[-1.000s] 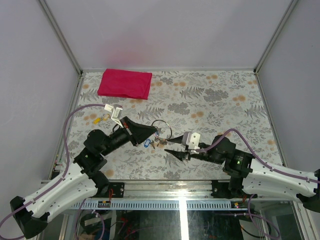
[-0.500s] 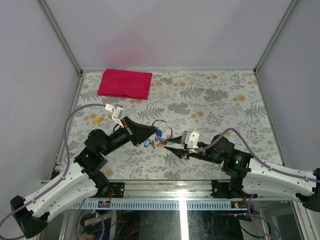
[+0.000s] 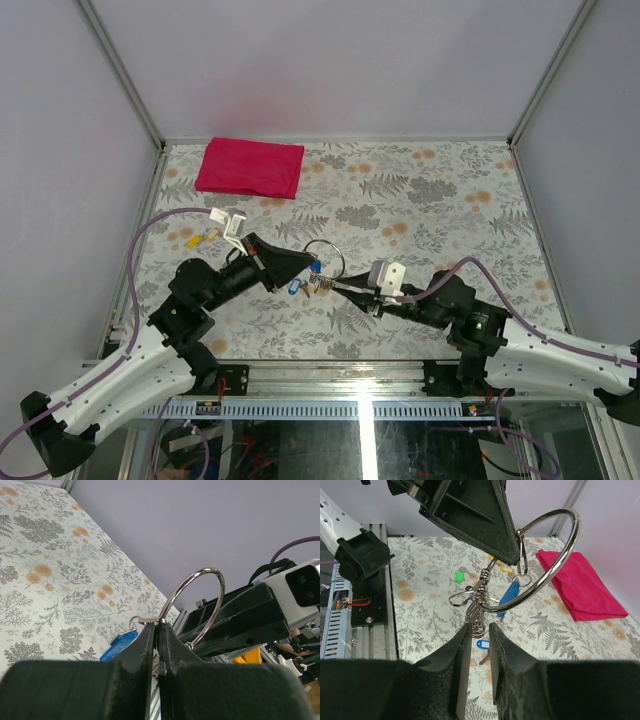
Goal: Put the keys on the keyring
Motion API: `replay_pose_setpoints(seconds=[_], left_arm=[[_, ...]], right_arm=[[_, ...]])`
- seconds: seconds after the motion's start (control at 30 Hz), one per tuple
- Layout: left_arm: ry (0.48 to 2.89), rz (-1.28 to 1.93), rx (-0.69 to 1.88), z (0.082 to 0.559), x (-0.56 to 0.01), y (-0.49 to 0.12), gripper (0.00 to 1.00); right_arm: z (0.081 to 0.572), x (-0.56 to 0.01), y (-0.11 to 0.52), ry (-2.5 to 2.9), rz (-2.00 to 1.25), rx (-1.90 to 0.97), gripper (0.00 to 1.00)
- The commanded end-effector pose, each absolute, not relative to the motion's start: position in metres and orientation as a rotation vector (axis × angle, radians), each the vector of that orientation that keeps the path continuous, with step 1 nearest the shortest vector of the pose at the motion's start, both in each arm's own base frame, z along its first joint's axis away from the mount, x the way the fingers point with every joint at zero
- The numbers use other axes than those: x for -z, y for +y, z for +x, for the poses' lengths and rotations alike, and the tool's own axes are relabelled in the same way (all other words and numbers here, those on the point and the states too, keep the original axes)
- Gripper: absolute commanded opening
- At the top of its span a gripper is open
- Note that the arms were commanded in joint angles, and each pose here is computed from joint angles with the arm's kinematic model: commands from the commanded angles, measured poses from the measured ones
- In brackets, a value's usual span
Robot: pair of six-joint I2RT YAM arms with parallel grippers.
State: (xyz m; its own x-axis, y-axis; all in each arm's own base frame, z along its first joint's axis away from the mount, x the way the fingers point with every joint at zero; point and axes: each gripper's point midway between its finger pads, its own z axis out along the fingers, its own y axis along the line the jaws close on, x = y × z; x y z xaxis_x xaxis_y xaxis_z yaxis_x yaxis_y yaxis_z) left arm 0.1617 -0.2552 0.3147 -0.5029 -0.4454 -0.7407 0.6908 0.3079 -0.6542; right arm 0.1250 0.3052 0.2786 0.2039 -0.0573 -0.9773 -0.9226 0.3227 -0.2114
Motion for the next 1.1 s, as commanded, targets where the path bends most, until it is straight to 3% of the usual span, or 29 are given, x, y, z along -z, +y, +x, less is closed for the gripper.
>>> replay_pose_setpoints(seconds=[0.0, 0.13, 0.33, 0.53, 0.83, 1.07], left_arm=[[1.447, 0.230, 1.433, 0.159, -0.346, -0.250, 0.00], [1.449, 0.229, 1.432, 0.159, -0.345, -0.250, 0.00], [1.450, 0.227, 1.430, 0.159, -0.345, -0.250, 0.00], [1.446, 0.227, 1.431, 0.159, -0.346, -0.250, 0.00], [1.447, 0.230, 1.439, 0.159, -0.346, -0.251, 0.00], [1.445, 0.231, 1.439, 0.159, -0.347, -0.252, 0.00]], right_arm=[[0.128, -0.300, 0.299, 1.166, -1.009, -0.794, 0.25], [0.128, -0.300, 0.299, 1.168, -1.008, -0.795, 0.25], [0.126, -0.298, 0.305, 1.158, -1.017, -0.819, 0.42], [0.126, -0.291, 0.311, 1.172, -1.040, -0.828, 0.42], [0.126, -0.293, 0.313, 1.167, -1.035, -0.835, 0.35], [0.126, -0.294, 0.315, 1.160, -1.033, -0.839, 0.37]])
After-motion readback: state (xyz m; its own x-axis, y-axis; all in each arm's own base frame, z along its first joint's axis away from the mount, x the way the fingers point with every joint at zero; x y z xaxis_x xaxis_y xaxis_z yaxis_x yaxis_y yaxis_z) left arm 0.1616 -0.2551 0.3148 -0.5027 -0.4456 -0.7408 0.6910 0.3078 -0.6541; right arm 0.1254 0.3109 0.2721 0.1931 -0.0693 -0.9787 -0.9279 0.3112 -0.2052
